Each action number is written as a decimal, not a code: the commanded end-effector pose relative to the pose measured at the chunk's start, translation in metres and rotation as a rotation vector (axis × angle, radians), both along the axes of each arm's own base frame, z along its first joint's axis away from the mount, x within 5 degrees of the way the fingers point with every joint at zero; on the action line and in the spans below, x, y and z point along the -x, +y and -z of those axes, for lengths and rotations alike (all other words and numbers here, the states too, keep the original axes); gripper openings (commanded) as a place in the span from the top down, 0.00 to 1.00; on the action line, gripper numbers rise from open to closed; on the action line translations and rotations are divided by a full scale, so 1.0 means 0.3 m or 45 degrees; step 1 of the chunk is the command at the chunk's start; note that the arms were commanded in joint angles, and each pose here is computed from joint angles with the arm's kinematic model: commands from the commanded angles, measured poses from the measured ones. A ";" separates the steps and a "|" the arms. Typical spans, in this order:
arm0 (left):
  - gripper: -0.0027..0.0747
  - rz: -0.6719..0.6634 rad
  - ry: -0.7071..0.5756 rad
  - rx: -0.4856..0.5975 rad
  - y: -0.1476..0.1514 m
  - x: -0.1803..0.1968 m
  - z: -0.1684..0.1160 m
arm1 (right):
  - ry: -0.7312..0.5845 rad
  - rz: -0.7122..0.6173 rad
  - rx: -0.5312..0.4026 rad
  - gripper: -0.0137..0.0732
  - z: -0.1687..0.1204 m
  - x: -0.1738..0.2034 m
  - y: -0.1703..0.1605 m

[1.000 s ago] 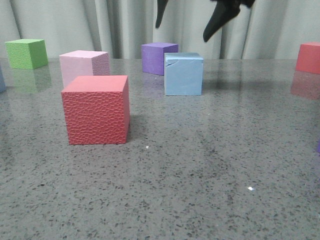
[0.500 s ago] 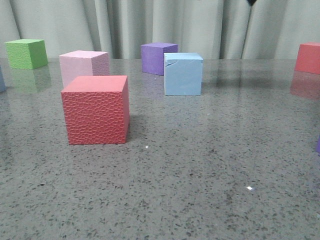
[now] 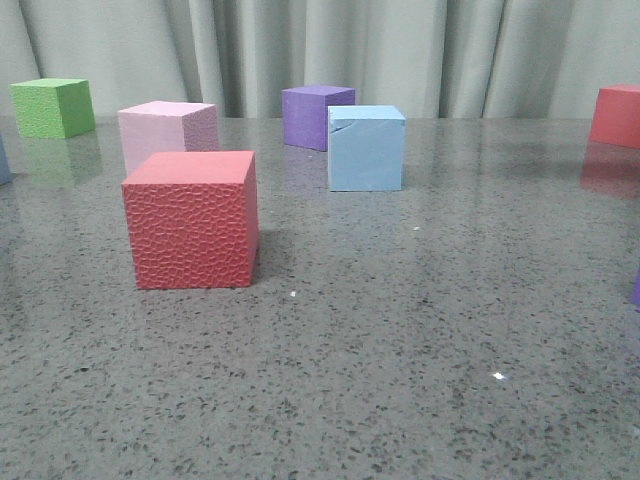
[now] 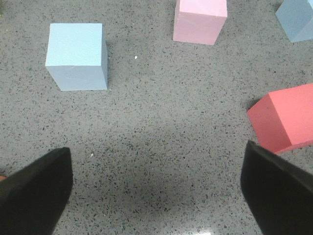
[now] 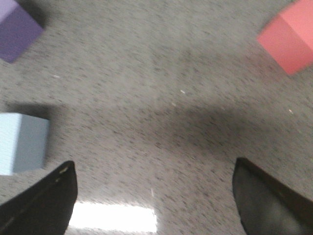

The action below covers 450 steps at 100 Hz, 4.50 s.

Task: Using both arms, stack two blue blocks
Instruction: 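Raise the right gripper away from the placed cube, then lower the open left gripper around the other light-blue cube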

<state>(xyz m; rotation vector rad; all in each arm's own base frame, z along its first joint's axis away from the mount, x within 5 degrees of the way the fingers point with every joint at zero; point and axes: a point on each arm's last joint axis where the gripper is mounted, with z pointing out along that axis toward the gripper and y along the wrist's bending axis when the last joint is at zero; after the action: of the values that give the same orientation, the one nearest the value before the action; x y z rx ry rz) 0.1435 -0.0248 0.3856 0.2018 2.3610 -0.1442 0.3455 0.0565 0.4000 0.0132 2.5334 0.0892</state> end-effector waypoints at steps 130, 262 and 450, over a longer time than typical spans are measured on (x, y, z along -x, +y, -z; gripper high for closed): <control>0.11 0.007 -0.115 0.040 -0.008 -0.006 -0.048 | -0.422 0.045 0.069 0.11 0.067 0.697 -0.172; 0.11 -0.094 0.032 -0.203 0.039 -0.496 -0.027 | -0.427 0.045 0.068 0.11 0.066 0.697 -0.172; 0.11 0.002 0.335 -0.214 0.064 -0.722 0.272 | -0.409 0.046 0.070 0.11 0.070 0.699 -0.173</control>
<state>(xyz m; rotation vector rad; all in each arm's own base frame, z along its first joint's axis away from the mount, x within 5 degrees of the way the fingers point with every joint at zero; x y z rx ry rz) 0.3597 -0.0052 0.2820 0.3029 2.7345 0.0325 0.1341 0.0066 0.3682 0.0316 2.2914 0.0285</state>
